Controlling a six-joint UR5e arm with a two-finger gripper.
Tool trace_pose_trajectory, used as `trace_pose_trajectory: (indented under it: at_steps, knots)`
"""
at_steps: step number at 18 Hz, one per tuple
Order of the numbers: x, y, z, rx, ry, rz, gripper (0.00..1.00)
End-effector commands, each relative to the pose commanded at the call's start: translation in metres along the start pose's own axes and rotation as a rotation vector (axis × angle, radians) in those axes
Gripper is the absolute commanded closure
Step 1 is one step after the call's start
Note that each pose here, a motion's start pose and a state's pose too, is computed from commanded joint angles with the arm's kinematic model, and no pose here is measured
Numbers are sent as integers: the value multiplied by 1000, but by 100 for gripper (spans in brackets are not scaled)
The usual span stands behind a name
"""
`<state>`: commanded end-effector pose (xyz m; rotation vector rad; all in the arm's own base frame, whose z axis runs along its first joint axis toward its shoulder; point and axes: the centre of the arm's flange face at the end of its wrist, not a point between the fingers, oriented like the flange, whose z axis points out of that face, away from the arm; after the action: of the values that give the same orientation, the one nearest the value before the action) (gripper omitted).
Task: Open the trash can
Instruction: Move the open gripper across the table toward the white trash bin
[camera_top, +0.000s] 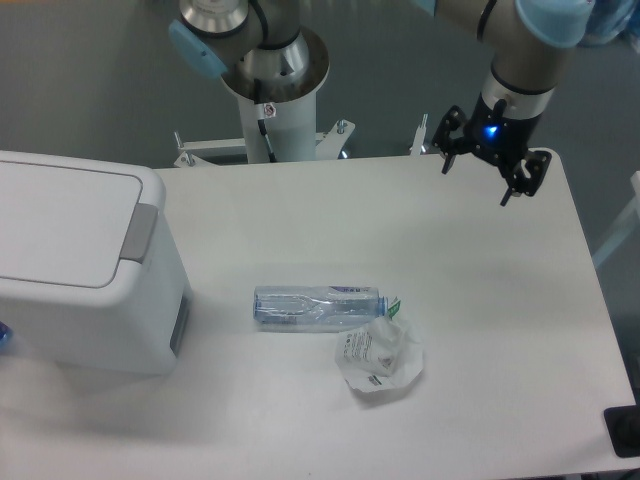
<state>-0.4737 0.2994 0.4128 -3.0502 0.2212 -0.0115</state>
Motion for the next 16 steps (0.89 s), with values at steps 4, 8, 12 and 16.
trace_pose_trajectory:
  at_steps: [4,8,12,16]
  knots:
    - [11,-4,-14,7,-23,-15,0]
    - [18,-13,-16,71,-17,-26,0]
    - [23,-22,-27,120,-20,-134,0]
    - [48,-46,-45,221,-6,-190,0]
